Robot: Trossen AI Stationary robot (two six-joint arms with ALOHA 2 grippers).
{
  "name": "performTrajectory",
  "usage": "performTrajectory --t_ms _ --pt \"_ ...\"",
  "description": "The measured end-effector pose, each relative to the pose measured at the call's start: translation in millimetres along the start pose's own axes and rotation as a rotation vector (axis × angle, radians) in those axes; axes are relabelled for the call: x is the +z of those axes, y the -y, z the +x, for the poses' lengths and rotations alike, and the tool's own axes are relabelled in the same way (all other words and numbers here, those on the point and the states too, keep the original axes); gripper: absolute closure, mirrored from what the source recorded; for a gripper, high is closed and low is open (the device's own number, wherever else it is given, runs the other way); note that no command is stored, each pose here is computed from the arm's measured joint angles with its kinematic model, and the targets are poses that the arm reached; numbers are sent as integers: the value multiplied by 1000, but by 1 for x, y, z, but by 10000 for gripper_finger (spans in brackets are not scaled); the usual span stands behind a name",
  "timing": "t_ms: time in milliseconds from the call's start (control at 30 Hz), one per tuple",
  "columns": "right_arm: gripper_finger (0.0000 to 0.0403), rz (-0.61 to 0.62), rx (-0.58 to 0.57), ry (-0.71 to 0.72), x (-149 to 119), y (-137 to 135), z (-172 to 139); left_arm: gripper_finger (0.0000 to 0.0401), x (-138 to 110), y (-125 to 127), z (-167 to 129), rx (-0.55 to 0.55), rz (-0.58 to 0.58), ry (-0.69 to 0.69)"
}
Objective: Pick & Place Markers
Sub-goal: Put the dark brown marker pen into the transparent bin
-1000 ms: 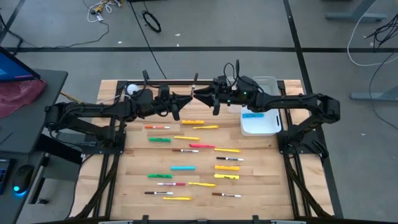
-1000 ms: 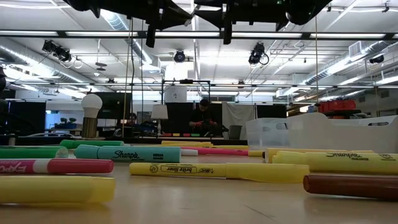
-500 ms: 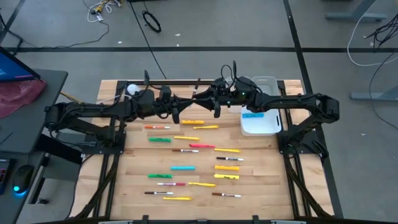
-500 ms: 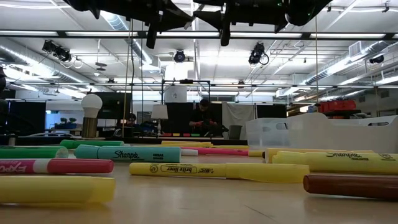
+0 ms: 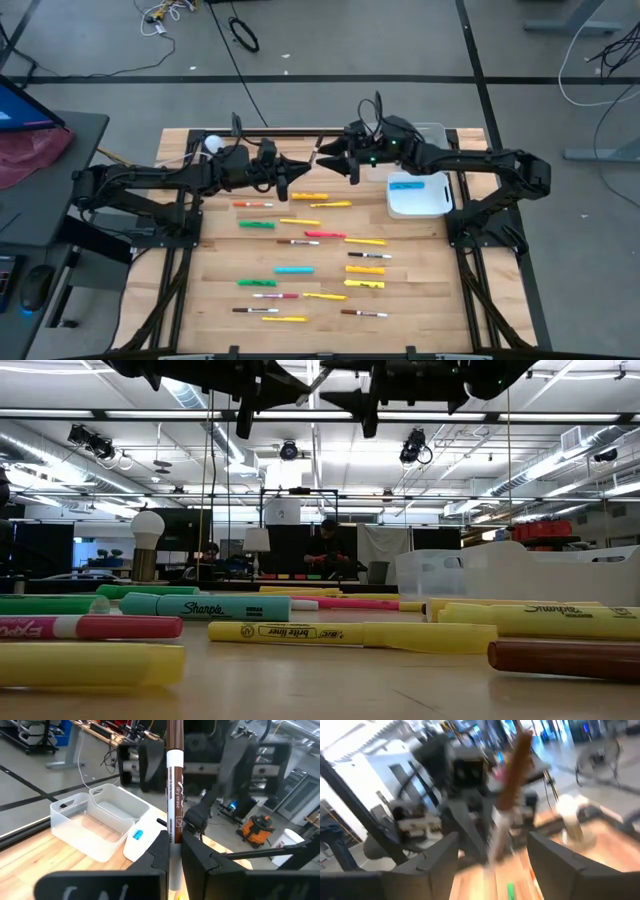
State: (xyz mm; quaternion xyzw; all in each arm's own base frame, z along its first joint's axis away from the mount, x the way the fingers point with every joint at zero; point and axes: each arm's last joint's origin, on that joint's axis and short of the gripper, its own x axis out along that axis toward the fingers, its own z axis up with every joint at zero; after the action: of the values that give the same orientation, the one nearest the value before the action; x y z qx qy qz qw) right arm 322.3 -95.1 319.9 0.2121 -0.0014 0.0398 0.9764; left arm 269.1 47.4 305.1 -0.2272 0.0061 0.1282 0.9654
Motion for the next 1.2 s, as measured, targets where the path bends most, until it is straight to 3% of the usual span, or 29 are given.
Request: performTrajectory --t_ms 233,633,767,900,1000,1200 --pt "205 -23 -29 44 2 -4 1 367 0 1 0 -24 1 -12" --pt "325 -105 -19 86 6 -6 1 362 0 2 0 -43 28 -19" --pt "380 -105 -15 92 6 -6 1 345 0 1 0 -34 32 -17" --pt "384 -110 -35 102 17 -8 -10 308 0 0 0 7 30 -11" --pt "383 -92 -135 92 31 -2 -33 272 -4 -3 0 52 32 -40" --pt "383 58 -528 -92 37 38 -94 220 -8 -7 -1 127 40 -64"
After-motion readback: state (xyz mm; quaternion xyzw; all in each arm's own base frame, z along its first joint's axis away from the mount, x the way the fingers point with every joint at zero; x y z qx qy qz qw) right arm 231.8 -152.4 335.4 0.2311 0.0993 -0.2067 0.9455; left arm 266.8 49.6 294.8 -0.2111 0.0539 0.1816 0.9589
